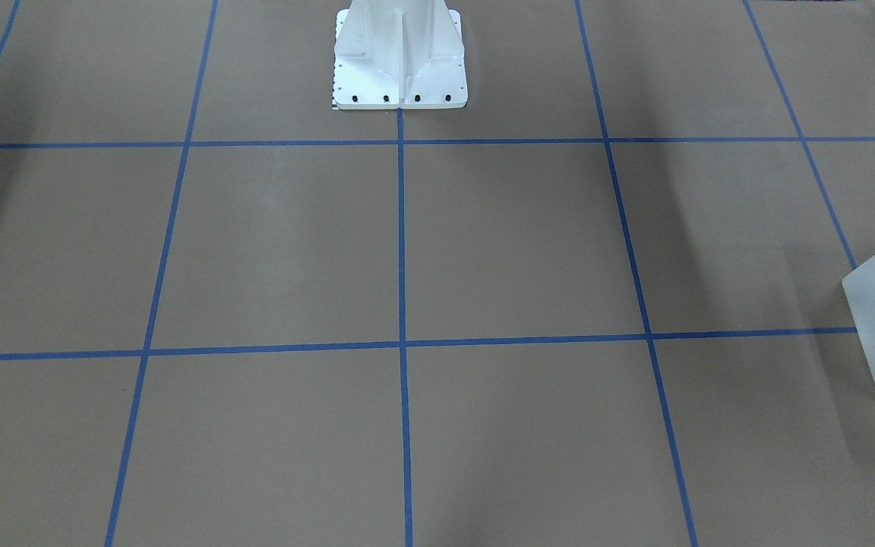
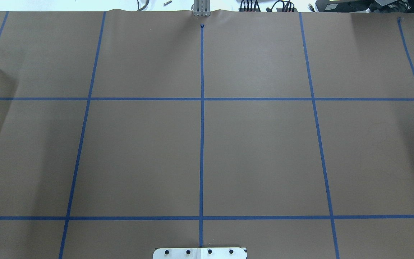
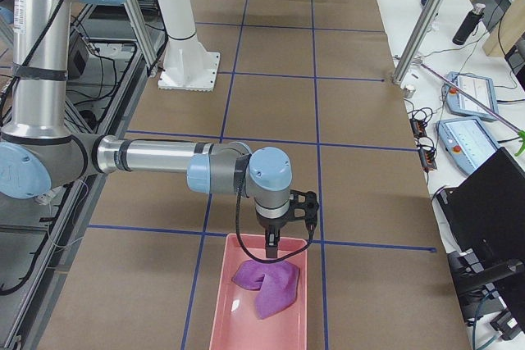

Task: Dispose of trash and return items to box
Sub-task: 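Lower the cloth into the pink bin and open the right gripper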

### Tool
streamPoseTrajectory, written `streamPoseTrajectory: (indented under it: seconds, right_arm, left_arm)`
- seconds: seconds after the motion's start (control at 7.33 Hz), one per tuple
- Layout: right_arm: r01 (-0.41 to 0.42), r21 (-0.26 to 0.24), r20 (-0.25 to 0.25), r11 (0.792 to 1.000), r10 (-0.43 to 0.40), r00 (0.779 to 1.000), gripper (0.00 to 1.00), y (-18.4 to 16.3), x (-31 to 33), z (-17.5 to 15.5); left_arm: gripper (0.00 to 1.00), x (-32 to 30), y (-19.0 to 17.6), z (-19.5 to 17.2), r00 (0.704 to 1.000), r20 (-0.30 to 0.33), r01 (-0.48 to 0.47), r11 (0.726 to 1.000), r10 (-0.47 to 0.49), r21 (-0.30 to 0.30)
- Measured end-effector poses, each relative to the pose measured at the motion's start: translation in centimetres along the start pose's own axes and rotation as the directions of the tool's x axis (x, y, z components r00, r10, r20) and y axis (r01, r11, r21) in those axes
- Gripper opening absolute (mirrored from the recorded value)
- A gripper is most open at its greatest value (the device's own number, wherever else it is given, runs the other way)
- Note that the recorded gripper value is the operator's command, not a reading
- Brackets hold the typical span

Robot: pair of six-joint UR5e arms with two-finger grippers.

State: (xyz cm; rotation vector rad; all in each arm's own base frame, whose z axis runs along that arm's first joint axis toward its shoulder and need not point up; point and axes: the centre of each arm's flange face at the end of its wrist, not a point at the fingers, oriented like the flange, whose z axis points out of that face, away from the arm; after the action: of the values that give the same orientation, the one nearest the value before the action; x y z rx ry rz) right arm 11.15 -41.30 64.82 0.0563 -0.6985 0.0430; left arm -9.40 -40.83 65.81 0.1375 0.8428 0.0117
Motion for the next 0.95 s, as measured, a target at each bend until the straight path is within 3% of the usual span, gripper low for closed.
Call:
streamPoseTrajectory:
  seconds: [0.41,0.68,0.95]
  right_arm:
    - [0.037,0.015,-0.098,0.999,-0.035,0.995,1.00,1.7,-0.6,-1.3]
    - [0.045,0.020,-0.100,0.999,-0.043,0.994,1.00,1.9,-0.9,-1.6]
    - [0.046,0.023,-0.054,0.999,-0.045,0.998,1.00,2.0,-1.4,-1.7]
  left_arm:
    - [0.99,-0.2,0.2,0.2,1.000,0.000,0.007,1.000,-0.007,-0.005]
    - [0.99,-0.2,0.2,0.2,1.000,0.000,0.008,1.000,-0.008,-0.006]
    - [0.99,-0.2,0.3,0.2,1.000,0.000,0.008,1.000,-0.008,-0.006]
